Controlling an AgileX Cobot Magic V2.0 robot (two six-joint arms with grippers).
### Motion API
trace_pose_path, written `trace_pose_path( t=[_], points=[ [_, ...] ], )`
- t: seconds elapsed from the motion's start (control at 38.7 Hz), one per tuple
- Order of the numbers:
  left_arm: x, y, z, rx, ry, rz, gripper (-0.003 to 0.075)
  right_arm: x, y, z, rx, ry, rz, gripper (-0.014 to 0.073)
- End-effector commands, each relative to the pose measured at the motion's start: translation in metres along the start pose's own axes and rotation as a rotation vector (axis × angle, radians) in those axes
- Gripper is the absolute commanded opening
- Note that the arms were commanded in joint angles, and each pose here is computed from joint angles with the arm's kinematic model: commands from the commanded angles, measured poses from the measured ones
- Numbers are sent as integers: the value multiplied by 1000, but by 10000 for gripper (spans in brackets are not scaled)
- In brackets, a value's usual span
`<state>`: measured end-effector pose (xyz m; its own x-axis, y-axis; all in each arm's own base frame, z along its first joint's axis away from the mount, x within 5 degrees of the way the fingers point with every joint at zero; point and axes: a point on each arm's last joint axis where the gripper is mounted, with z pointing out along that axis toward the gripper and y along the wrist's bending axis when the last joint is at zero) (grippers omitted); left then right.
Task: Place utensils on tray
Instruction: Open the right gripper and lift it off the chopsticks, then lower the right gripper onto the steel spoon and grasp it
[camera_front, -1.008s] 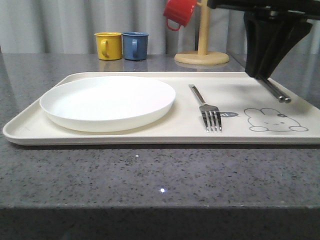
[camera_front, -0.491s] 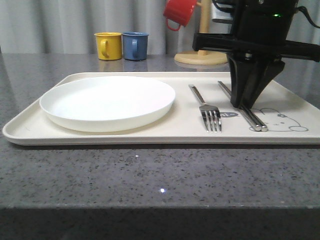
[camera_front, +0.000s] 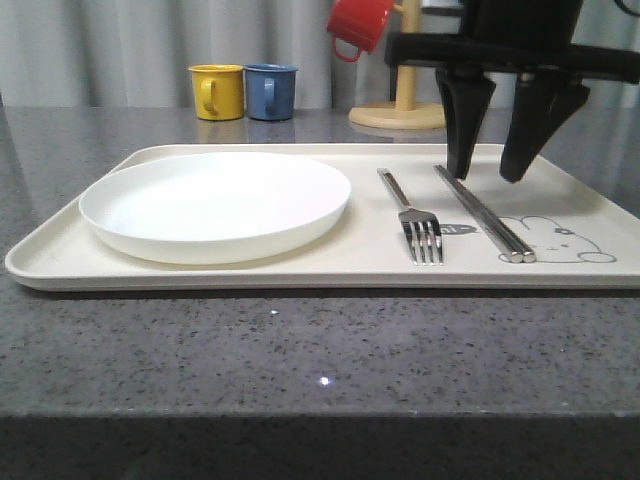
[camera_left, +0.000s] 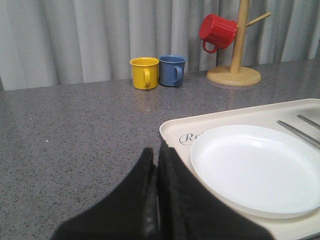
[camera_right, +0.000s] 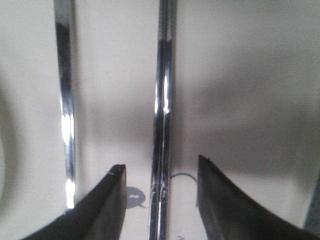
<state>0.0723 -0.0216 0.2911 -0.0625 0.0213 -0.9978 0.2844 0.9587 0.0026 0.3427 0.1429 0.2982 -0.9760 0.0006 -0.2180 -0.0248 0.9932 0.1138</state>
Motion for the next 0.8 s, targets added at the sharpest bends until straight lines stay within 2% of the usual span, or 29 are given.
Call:
trace_pose_path(
  t=[0.0, 0.18, 0.39, 0.44, 0.57, 0.7, 0.78],
  points=[
    [-16, 0, -1, -4, -106, -18, -18, -4, -14, -47, 88, -68, -74, 383],
    [-16, 0, -1, -4, -106, -18, -18, -7, -50, -73, 125, -133, -85, 383],
    [-16, 0, -1, -4, -106, -18, -18, 3, -129, -92, 200, -145, 41, 383],
    [-16, 0, -1, -4, -106, -18, -18, 5, -157, -92, 225, -128, 79, 383],
    [-16, 0, -1, -4, -106, -18, -18, 8, -198, -82, 250, -87, 150, 383],
    [-16, 0, -1, -4, -106, -18, -18, 6, -222, -70, 259, -60, 165, 383],
    [-16, 0, -1, -4, -106, -18, -18, 3, -225, -63, 250, -49, 156, 383]
  ],
)
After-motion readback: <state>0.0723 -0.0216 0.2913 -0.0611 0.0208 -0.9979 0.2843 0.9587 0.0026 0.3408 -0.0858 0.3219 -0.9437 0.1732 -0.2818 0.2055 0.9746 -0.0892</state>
